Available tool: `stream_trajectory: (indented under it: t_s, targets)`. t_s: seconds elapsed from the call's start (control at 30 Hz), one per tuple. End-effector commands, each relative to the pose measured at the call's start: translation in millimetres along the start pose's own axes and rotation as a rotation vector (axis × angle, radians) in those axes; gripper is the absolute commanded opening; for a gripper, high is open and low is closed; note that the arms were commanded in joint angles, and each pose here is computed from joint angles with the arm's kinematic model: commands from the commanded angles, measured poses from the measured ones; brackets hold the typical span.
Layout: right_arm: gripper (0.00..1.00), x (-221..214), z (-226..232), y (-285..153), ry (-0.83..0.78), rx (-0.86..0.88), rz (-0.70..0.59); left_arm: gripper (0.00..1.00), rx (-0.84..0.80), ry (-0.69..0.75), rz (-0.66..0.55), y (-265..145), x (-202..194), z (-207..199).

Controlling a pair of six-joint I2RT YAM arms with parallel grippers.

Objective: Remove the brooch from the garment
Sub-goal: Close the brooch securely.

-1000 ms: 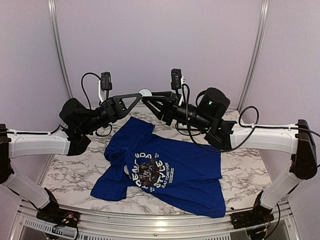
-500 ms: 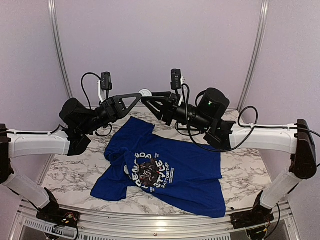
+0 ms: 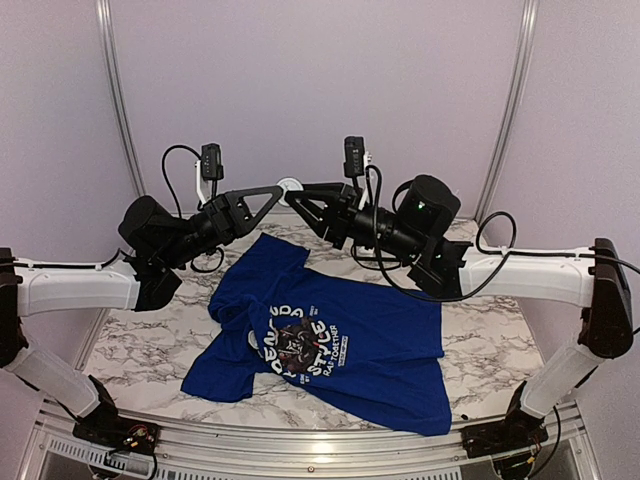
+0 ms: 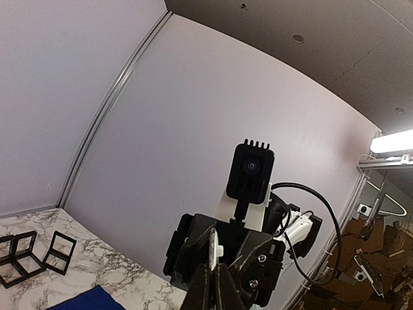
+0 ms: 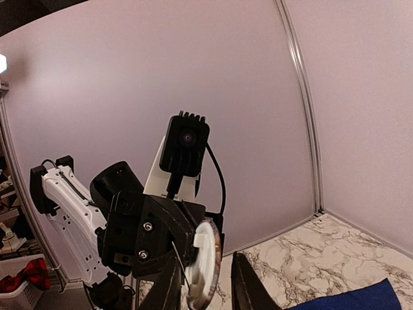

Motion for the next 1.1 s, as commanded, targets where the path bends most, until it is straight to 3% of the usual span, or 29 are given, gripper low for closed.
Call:
stream_trajectory:
  t_s: [0.0,1.07]
  targets:
    - [0.25,15.7,-4.3,4.3,0.003,0.006,-0.043,0.00,-0.018,0.011,0.010,2.0,2.4,-5.7]
    - [0.11,5.8,-19.1,10.5,0.129,-0.022,-0.011,0.00,-0.014,0.034,0.016,-0.7,-0.1,-16.0]
Point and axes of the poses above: each gripper's point midway between its finger pads, its own y axis out along the fingers, its own z axis along the line the jaws close on, x = y × z, the point moved 1 cm from there along -y, back along the fingers, and after that the axes turned 14 degrees about -y, right-handed, at the moved point
